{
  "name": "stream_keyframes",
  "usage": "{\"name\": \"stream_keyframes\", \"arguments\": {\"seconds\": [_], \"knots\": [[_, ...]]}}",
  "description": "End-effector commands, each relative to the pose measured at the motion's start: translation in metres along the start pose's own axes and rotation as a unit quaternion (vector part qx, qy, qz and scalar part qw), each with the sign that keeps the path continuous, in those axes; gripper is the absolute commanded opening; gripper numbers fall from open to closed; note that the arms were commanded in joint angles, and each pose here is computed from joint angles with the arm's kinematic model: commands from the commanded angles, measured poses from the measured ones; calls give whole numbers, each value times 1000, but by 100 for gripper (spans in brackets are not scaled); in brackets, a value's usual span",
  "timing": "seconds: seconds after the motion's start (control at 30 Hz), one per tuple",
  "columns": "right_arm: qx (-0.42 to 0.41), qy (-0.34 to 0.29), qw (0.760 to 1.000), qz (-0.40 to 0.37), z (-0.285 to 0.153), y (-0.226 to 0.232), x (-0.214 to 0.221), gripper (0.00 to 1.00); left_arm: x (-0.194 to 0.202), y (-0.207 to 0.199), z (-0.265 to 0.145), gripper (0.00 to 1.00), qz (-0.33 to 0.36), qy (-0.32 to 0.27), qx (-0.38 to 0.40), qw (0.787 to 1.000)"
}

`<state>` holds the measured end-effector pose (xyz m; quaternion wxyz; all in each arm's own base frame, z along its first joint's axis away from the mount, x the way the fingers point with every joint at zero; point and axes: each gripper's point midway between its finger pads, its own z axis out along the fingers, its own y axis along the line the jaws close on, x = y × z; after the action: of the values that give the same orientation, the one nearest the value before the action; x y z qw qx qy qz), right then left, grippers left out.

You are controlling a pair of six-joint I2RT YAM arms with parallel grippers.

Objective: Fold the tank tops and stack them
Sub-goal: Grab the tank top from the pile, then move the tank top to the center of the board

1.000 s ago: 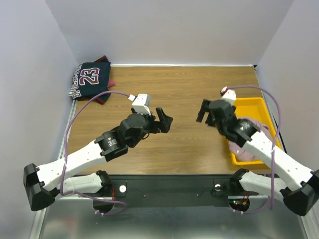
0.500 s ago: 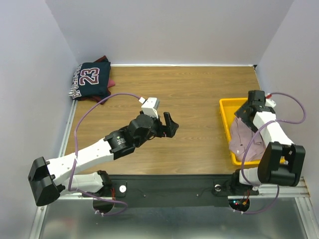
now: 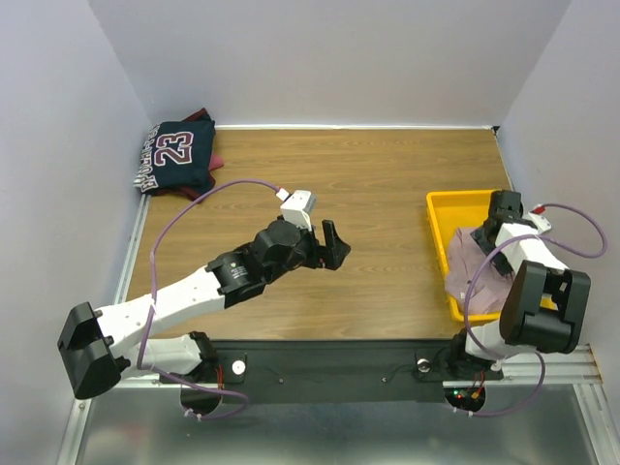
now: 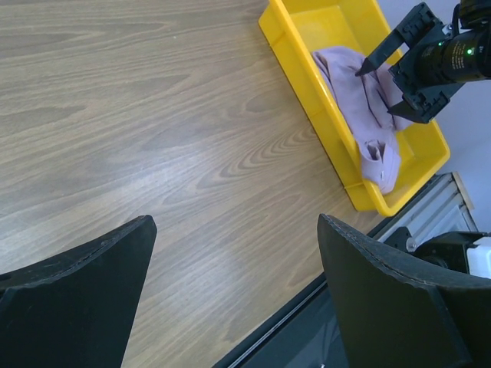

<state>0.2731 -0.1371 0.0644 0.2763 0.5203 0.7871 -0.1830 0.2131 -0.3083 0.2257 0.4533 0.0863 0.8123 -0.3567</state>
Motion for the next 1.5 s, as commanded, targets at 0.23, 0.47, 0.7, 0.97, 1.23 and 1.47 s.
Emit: {"name": "stream_keyframes", "arguments": {"seconds": [0.23, 0.47, 0.7, 0.97, 1.23, 1.47], "knots": [[0, -20, 999, 33, 17, -9, -3, 53, -12, -5, 2, 98, 10, -8, 14, 1000], [-36, -46, 998, 38, -4, -5, -21, 10, -14, -6, 1, 98, 7, -7, 14, 1000], [-109, -75, 990, 53, -51, 10, -56, 0, -28, -12, -6, 98, 1, -22, 20, 1000], [-284, -121, 950, 33, -161, 58, -128, 0, -60, -23, -19, 97, -14, -61, 27, 998], [-475, -198, 857, 10, -312, 92, -206, 0, -100, -20, -40, 96, -18, -103, -1, 995], [-615, -222, 757, 7, -433, 103, -243, 1, -141, -11, -68, 96, -41, -167, -23, 985]]}}
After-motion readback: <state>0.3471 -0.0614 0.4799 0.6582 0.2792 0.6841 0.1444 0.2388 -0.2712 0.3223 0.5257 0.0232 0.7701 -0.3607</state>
